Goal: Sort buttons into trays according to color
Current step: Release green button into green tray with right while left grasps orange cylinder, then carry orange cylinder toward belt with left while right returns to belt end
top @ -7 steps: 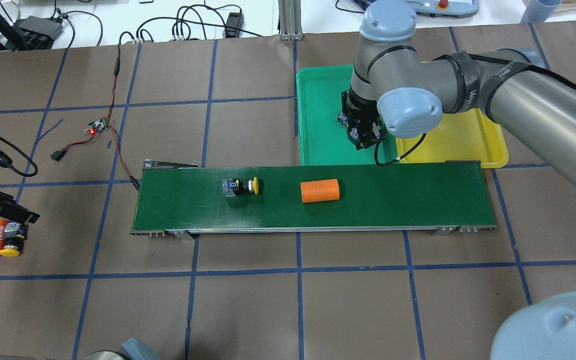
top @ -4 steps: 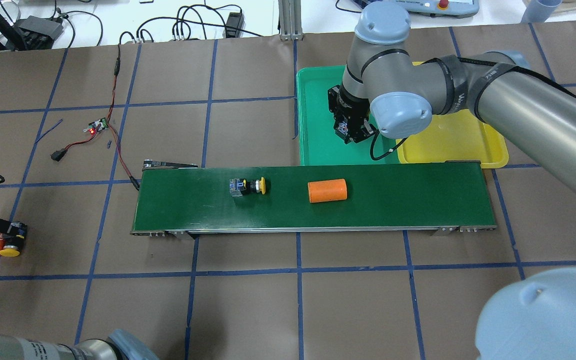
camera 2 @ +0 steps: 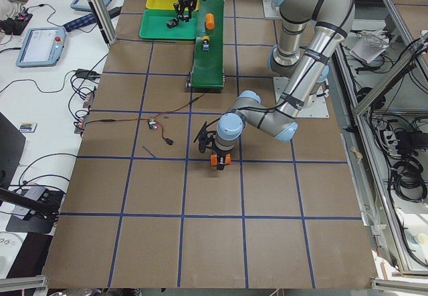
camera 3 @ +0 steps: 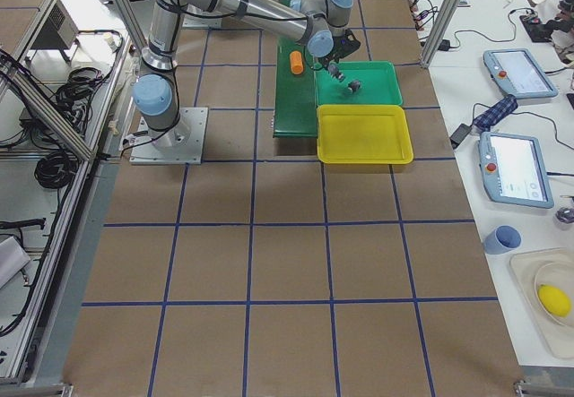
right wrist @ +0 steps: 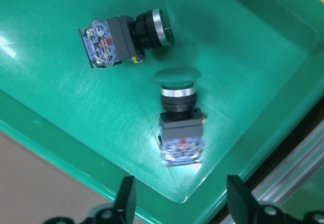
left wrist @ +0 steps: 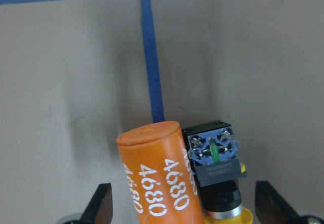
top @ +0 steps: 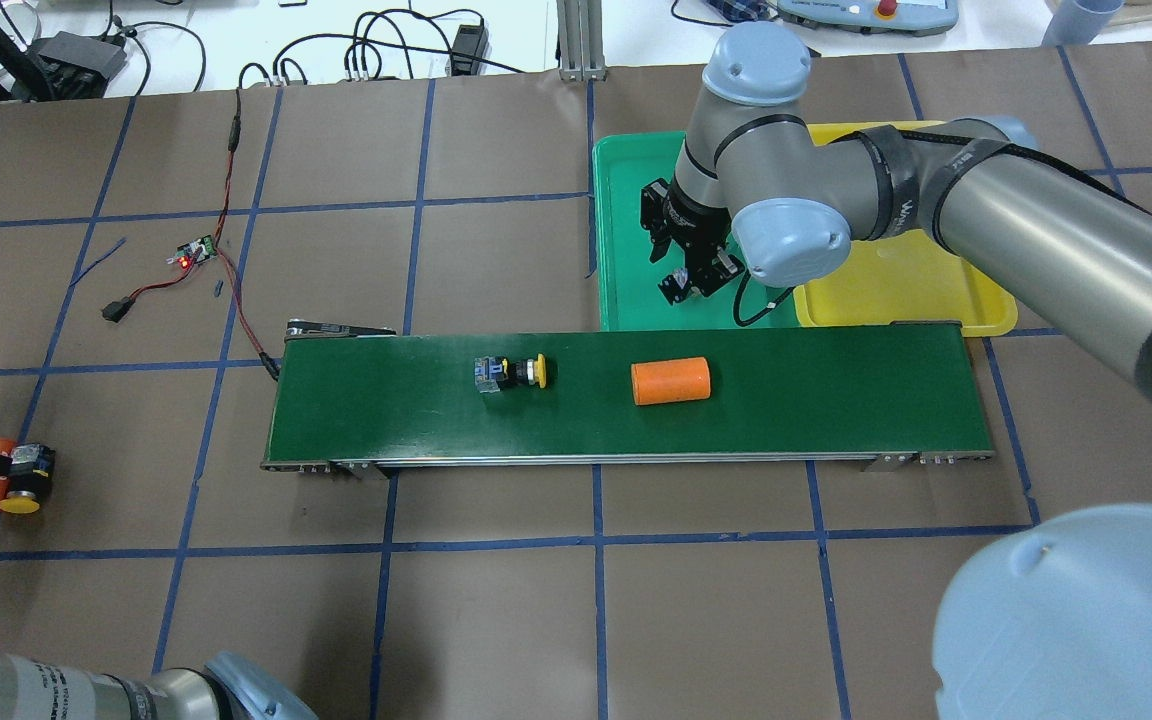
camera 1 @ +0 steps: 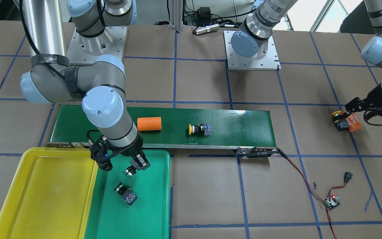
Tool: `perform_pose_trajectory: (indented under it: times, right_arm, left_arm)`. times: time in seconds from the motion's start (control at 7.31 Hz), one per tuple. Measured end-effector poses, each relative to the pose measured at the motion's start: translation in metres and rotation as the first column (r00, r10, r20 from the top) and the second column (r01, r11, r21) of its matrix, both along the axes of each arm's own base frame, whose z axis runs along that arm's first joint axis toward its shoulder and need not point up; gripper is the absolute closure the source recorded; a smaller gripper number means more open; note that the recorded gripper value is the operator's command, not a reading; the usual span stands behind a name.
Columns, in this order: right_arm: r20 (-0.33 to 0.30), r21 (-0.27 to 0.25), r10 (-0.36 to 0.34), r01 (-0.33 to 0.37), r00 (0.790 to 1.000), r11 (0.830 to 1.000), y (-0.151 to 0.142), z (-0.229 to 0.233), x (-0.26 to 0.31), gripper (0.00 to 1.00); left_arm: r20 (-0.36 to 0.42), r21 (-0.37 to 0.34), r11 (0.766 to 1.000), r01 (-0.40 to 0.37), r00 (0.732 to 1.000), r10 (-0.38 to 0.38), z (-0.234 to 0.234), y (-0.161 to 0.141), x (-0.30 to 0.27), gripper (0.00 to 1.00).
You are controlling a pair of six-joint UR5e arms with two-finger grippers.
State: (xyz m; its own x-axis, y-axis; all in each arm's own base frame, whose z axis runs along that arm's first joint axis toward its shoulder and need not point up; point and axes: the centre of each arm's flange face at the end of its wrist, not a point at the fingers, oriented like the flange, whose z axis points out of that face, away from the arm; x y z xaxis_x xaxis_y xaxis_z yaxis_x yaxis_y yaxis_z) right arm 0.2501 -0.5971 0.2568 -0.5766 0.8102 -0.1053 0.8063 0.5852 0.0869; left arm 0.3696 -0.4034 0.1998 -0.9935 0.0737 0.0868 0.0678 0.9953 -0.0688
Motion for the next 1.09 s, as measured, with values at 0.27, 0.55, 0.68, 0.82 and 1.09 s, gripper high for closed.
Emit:
perform_pose_trajectory:
  times: [0.27, 0.55, 0.68, 0.82, 1.09]
  right_arm:
    - [-0.007, -0.013, -0.004, 0.004, 1.0, 1.0, 0.001, 0.012, -0.001, 0.0]
    - [-0.005, -0.036, -0.012, 0.012, 1.0, 0.999, 0.01, 0.044, -0.008, 0.0]
    - [-0.019, -0.011, -0.022, 0.022, 1.0, 1.0, 0.019, 0.06, -0.016, 0.0]
    - [-0.053, 0.019, -0.029, 0.03, 0.998, 0.999, 0.031, 0.076, -0.024, 0.0]
    - [-0.114, 0.057, -0.074, 0.081, 0.991, 0.995, 0.056, 0.106, -0.036, 0.0]
  left_arm:
    - [-0.014, 0.013, 1.0, -0.001, 1.0, 0.001, -0.012, -0.001, 0.006, 0.25]
    - [-0.017, 0.019, 1.0, -0.001, 1.0, 0.001, -0.016, -0.001, 0.008, 0.41]
    - [-0.016, 0.02, 1.0, -0.001, 1.0, 0.001, -0.015, 0.0, 0.009, 0.48]
    - [-0.014, 0.02, 1.0, -0.002, 1.0, 0.002, -0.015, 0.001, 0.011, 0.52]
    - [-0.012, 0.019, 1.0, 0.002, 1.0, -0.002, -0.016, 0.001, 0.013, 0.68]
